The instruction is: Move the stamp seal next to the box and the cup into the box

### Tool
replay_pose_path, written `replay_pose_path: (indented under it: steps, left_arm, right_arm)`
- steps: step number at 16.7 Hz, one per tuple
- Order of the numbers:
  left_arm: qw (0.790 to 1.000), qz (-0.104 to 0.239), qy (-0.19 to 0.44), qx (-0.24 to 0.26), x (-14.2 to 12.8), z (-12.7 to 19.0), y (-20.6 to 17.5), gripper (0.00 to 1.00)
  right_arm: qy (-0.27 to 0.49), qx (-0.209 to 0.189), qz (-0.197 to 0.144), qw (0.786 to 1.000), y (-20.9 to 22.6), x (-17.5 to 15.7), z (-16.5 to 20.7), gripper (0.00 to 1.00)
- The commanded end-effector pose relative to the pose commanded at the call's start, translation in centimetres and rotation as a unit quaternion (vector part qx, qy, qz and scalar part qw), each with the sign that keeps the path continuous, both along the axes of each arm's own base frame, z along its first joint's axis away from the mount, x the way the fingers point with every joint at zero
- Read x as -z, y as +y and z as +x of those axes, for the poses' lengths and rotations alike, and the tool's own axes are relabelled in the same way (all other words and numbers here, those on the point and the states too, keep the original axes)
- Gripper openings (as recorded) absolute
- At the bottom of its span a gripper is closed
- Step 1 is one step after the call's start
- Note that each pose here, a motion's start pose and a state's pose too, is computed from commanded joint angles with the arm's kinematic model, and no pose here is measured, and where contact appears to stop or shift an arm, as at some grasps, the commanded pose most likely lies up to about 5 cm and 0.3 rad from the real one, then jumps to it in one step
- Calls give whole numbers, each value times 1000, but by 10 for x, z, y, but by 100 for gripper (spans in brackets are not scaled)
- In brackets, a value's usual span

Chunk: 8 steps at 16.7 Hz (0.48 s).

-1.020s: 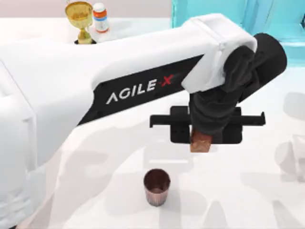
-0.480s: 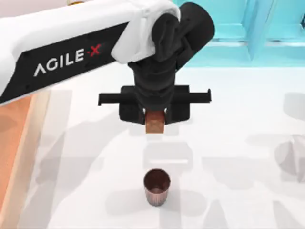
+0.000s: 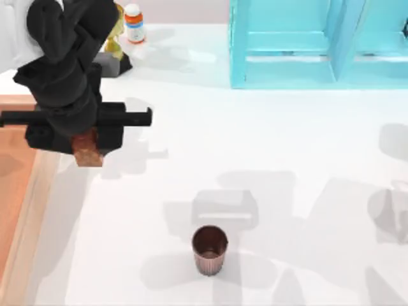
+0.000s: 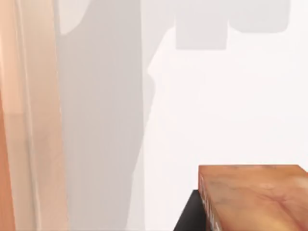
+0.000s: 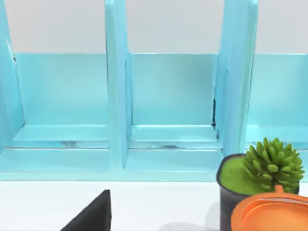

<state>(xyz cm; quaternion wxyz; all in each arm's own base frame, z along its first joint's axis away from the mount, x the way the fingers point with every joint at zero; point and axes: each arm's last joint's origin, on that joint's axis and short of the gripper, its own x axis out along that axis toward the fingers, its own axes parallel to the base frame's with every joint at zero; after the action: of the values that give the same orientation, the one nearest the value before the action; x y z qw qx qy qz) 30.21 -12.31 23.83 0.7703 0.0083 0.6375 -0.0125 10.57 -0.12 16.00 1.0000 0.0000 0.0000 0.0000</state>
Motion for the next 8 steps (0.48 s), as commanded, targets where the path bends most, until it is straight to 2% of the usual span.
replay_pose_path:
  steps: [8]
  left_arm:
    - [1000,-1,-3,2,4,-1,7,0]
  right_arm:
    - [0,0,0,1000,0,0,0,100]
